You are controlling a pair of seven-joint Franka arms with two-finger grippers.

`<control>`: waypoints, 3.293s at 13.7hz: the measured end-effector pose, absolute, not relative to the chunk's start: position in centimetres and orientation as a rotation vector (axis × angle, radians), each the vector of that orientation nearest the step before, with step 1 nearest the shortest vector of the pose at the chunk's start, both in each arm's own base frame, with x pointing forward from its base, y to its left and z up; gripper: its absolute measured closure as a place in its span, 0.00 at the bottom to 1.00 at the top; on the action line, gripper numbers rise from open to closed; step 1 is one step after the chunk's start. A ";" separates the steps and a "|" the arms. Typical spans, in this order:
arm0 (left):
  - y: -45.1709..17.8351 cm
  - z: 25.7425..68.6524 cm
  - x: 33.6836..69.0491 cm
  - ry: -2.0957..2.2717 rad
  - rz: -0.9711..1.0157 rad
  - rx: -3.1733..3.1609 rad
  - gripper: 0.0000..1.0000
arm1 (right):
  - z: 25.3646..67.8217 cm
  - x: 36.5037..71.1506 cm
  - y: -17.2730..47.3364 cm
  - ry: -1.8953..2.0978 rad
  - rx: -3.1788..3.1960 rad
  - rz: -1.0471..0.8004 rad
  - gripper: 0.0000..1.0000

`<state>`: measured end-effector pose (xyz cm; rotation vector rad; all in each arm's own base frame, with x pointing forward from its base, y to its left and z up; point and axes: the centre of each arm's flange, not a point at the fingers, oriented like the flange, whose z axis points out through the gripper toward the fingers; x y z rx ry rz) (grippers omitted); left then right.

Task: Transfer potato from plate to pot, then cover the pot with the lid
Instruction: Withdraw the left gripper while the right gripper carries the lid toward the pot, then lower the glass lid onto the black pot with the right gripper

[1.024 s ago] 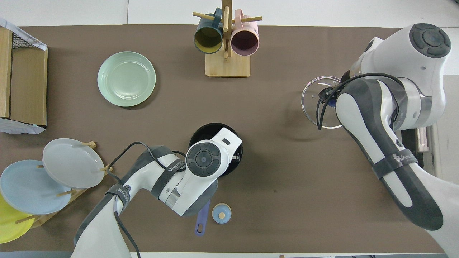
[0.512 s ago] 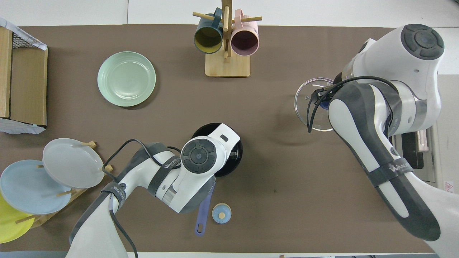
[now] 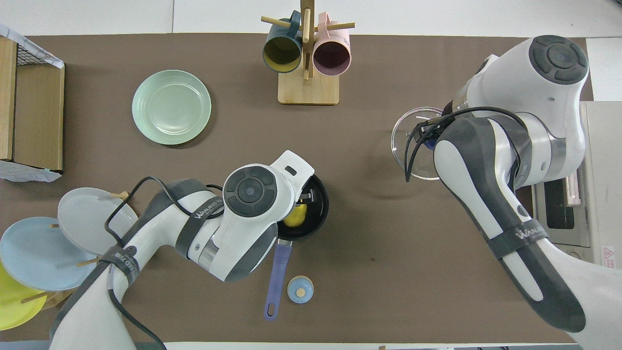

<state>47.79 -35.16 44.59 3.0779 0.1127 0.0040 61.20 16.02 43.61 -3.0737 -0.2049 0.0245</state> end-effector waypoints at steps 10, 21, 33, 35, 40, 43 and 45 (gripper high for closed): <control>-9.2 59.0 55.2 -0.029 0.085 3.080 0.00 | 46.2 49.9 42.8 0.099 -3.089 -0.058 0.35; -5.3 63.6 53.7 -0.138 -0.038 3.118 0.00 | 42.2 49.7 45.3 0.119 -3.165 -0.068 0.35; -6.0 61.0 55.1 -0.150 -0.020 3.117 0.00 | 41.6 49.0 45.6 0.155 -3.165 -0.022 0.35; -6.0 60.9 55.1 -0.151 -0.030 3.117 0.00 | 41.6 48.9 45.7 0.153 -3.165 -0.020 0.35; -6.1 61.0 54.8 -0.147 -0.051 3.118 0.00 | 41.5 48.9 45.4 0.176 -3.162 0.023 0.35; -6.0 61.4 54.3 -0.135 -0.058 3.119 0.00 | 41.5 48.9 45.3 0.201 -3.139 0.057 0.35; -6.1 61.7 54.1 -0.130 -0.054 3.119 0.00 | 41.4 48.8 45.4 0.200 -3.140 0.061 0.35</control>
